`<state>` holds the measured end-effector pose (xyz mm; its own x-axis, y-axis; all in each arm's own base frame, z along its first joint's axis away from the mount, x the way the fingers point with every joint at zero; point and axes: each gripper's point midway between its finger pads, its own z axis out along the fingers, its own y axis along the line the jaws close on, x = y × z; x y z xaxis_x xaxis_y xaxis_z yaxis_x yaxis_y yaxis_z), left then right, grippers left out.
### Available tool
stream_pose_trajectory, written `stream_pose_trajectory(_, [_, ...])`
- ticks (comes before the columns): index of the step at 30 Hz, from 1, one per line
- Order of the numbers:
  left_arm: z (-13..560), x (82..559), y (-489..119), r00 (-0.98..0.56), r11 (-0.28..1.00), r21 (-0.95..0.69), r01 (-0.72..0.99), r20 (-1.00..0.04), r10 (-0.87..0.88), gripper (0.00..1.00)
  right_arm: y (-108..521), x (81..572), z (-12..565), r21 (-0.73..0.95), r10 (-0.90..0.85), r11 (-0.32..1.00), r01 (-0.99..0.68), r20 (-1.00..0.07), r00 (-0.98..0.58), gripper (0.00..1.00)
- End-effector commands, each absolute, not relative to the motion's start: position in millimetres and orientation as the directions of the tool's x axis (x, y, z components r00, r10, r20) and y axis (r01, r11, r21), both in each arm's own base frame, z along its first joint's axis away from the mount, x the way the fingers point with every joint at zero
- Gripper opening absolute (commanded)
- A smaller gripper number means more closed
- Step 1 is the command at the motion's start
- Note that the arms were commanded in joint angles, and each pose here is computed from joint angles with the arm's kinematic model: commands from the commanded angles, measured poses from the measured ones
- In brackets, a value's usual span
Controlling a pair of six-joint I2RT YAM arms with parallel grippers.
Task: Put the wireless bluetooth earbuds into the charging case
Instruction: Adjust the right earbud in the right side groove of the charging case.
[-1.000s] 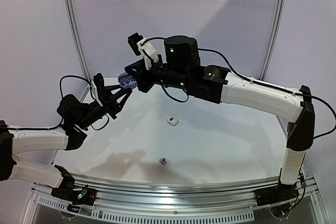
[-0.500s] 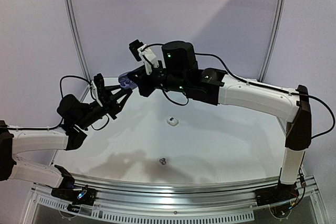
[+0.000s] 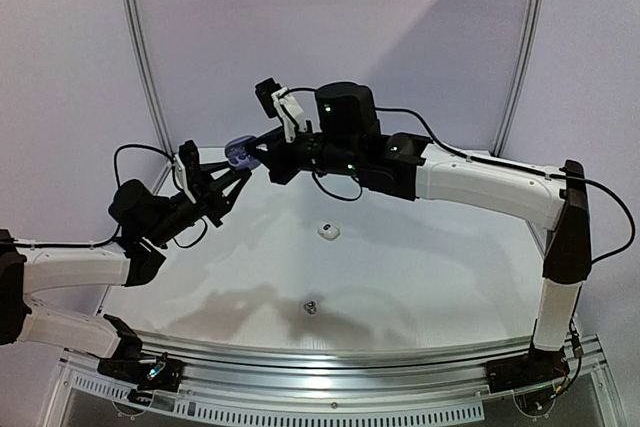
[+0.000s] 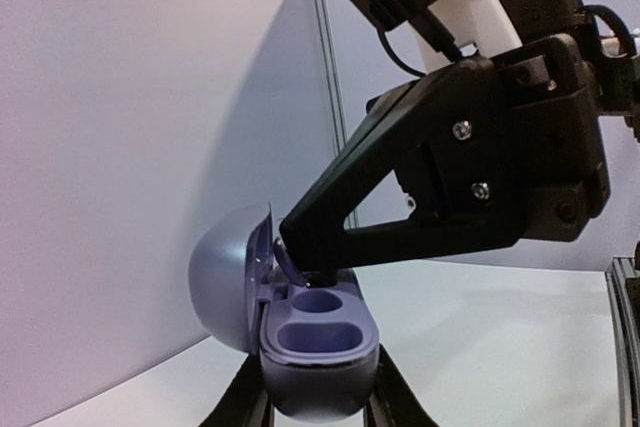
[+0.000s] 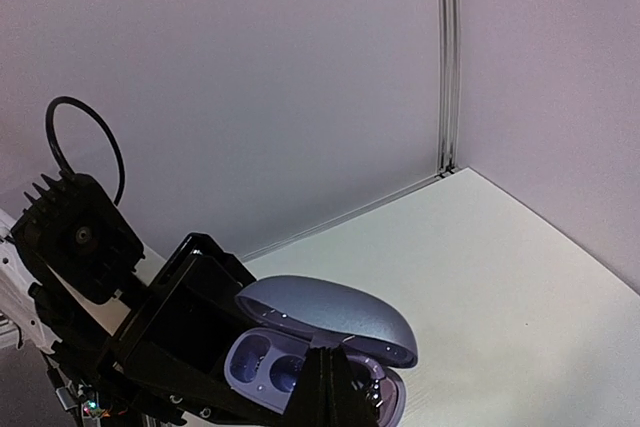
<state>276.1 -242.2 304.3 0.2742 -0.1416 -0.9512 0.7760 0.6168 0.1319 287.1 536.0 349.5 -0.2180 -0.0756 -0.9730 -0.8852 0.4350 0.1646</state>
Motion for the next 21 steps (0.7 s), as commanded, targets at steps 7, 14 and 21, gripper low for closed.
stream_pose_trajectory(7, [317.4,273.3,-240.0,0.322,0.622,0.162,0.766,-0.934,-0.153,0.0,520.2,270.8,381.8,0.109,-0.071,0.372,-0.922,-0.987,-0.146,0.09])
stream_pose_trajectory(14, [316.6,273.2,-240.4,0.318,0.619,0.159,0.769,-0.936,-0.154,0.0,513.6,272.2,397.3,0.092,-0.04,0.392,-0.915,-0.992,-0.116,0.18])
stream_pose_trajectory(21, [317.9,272.4,-240.0,0.318,0.619,0.158,0.769,-0.935,-0.158,0.0,515.0,290.7,373.8,0.081,-0.103,0.466,-0.881,-0.984,-0.144,0.26])
